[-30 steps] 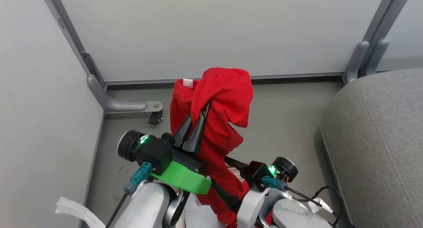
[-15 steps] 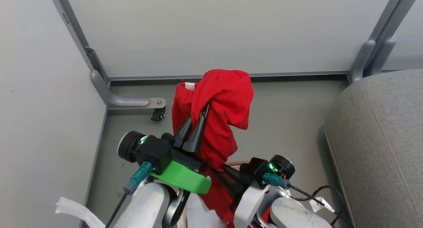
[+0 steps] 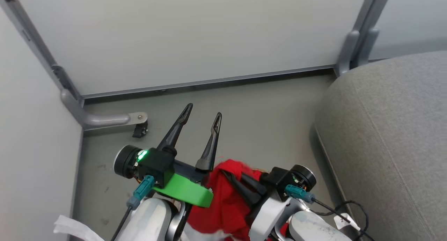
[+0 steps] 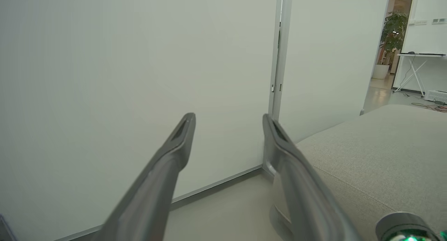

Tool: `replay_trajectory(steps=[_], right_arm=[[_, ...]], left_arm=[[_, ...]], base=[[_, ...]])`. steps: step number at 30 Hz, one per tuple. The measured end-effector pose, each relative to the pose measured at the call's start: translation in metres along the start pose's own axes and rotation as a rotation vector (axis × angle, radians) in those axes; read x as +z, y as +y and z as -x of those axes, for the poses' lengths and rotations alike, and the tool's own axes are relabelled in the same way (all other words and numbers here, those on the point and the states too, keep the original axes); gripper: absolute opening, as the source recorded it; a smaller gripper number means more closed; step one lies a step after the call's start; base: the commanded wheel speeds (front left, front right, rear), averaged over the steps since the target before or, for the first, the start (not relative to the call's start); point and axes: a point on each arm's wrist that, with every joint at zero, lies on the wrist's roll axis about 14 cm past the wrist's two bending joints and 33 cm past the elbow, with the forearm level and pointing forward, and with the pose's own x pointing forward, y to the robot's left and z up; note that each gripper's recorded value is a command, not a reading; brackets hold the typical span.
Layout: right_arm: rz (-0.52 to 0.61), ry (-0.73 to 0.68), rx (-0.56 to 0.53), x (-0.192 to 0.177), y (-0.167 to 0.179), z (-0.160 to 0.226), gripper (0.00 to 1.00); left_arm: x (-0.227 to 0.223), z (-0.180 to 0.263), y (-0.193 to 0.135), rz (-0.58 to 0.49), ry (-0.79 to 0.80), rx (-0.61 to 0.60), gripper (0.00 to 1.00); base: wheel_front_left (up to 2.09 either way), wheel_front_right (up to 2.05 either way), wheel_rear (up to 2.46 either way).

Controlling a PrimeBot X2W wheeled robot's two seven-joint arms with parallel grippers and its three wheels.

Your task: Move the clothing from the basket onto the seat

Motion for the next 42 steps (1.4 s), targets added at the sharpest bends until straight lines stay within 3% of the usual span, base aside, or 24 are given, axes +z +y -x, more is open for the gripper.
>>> replay_trajectory(steps=[19,25,32,37,42], right_arm=[[0.082,-0.067,-0.485,0.029,-0.112,0.105,0.0],[0.274,-0.113,-0.622,0.081,-0.176,0.136,0.0],[0.562,-0.141,-0.731,0.165,-0.253,0.158,0.0],[0.711,-0.067,-0.801,0.191,-0.306,0.167,0.0],[0.785,0.008,-0.899,0.202,-0.36,0.175,0.0]], left_arm=[[-0.057,-0.042,-0.092,0.131,0.1,-0.293,1.0],[-0.074,-0.052,-0.115,0.162,0.122,-0.382,1.0],[-0.103,-0.06,-0.108,0.187,0.151,-0.424,1.0],[-0.13,-0.059,-0.097,0.212,0.191,-0.435,1.0],[-0.153,-0.06,-0.081,0.226,0.212,-0.437,1.0]], base=[[0.0,0.0,0.0],[0.0,0.0,0.0],[0.0,0.0,0.0],[0.0,0.0,0.0],[0.0,0.0,0.0]])
